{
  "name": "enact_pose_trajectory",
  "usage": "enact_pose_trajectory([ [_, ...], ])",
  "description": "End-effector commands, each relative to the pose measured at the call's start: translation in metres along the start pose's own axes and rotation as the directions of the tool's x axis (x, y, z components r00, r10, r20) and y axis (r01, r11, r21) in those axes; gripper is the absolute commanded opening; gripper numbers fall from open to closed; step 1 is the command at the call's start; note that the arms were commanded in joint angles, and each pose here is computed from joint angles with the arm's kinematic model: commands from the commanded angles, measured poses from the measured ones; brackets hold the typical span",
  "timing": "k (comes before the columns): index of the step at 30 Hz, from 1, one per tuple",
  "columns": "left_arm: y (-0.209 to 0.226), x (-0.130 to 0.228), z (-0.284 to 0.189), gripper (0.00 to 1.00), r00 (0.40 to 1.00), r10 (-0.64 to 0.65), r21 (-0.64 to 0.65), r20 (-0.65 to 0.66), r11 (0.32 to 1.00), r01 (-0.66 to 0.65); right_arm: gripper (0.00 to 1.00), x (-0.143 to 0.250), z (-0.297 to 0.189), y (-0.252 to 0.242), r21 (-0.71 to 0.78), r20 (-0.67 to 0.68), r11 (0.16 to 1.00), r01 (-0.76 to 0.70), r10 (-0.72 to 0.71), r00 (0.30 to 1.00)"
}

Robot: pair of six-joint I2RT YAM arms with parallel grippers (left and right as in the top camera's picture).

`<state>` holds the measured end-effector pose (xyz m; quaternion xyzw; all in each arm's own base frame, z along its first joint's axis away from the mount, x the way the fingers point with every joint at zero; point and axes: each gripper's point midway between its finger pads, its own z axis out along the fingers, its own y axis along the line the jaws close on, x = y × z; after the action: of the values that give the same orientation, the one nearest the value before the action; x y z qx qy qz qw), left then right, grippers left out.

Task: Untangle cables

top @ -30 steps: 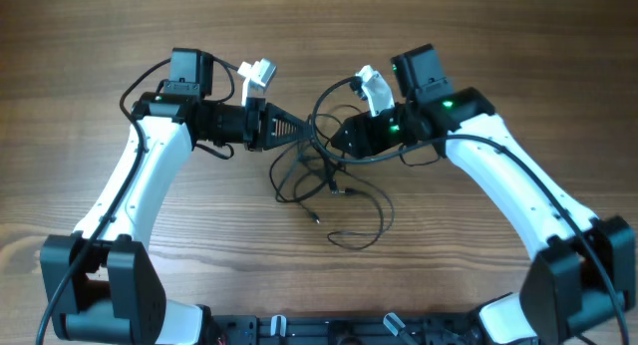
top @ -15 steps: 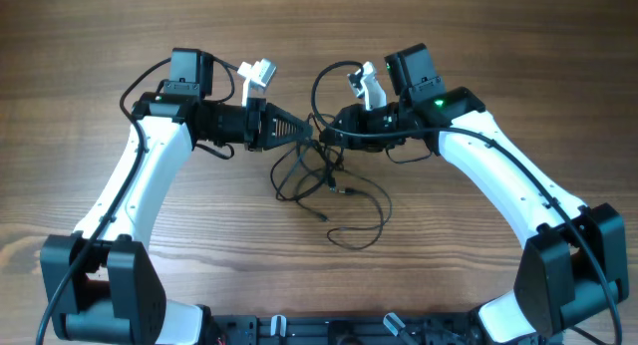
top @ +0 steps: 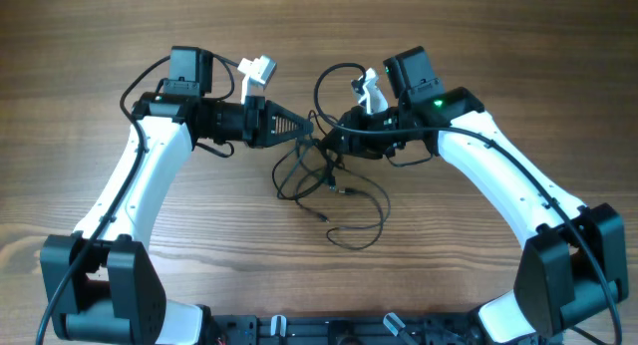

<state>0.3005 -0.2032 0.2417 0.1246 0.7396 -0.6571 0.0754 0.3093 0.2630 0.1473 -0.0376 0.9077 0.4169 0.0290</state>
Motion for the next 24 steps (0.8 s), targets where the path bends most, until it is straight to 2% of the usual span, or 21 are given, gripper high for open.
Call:
enact_pose_trajectory([
  [1, -0.01, 0.002, 0.001, 0.04, 1.0, 0.028, 0.081, -0.011, 0.996, -0.027, 0.36, 0.005, 0.013, 0.001, 0.022, -0.014, 1.0, 0.011, -0.011, 1.0],
  [4, -0.01, 0.002, 0.001, 0.04, 1.0, 0.027, 0.081, -0.011, 0.996, -0.026, 0.33, 0.005, 0.018, 0.008, 0.009, -0.009, 0.999, 0.034, -0.034, 0.999],
  [7, -0.01, 0.002, 0.001, 0.04, 1.0, 0.027, 0.08, -0.011, 0.996, -0.026, 0.08, 0.001, 0.018, 0.003, 0.041, 0.014, 0.999, -0.003, 0.002, 1.0],
  [8, -0.01, 0.002, 0.001, 0.04, 1.0, 0.027, 0.076, -0.011, 0.997, -0.026, 0.04, 0.0, 0.018, 0.001, 0.054, 0.022, 0.999, -0.006, 0.005, 1.0],
  [9, -0.006, 0.002, 0.001, 0.04, 1.0, 0.022, 0.053, -0.009, 0.998, -0.022, 0.04, -0.002, 0.018, -0.001, 0.066, 0.03, 0.998, -0.006, 0.004, 1.0],
  [12, 0.033, 0.005, -0.001, 0.04, 0.999, -0.042, -0.169, 0.004, 0.985, 0.042, 0.04, -0.009, 0.015, -0.012, 0.121, 0.069, 0.993, -0.012, 0.003, 0.998],
  [14, 0.068, 0.013, -0.011, 0.04, 0.995, -0.097, -0.374, 0.015, 0.922, 0.096, 0.04, -0.016, 0.009, -0.02, 0.139, 0.096, 0.99, -0.03, 0.017, 0.995],
  [15, 0.092, 0.022, -0.023, 0.04, 0.99, -0.138, -0.512, 0.023, 0.849, 0.13, 0.04, -0.023, 0.002, -0.027, 0.142, 0.118, 0.989, -0.05, 0.033, 0.993],
  [17, 0.117, 0.037, -0.043, 0.04, 0.979, -0.2, -0.667, 0.031, 0.725, 0.17, 0.05, -0.036, -0.013, -0.041, 0.139, 0.162, 0.986, -0.09, 0.067, 0.985],
  [20, 0.125, 0.051, -0.053, 0.04, 0.967, -0.252, -0.728, 0.029, 0.658, 0.194, 0.04, -0.049, -0.032, -0.045, 0.067, 0.18, 0.996, -0.063, 0.05, 0.982],
  [24, 0.124, 0.054, -0.053, 0.04, 0.964, -0.265, -0.728, 0.028, 0.655, 0.201, 0.05, -0.074, -0.069, -0.029, -0.16, 0.229, 0.987, -0.014, 0.051, 0.972],
])
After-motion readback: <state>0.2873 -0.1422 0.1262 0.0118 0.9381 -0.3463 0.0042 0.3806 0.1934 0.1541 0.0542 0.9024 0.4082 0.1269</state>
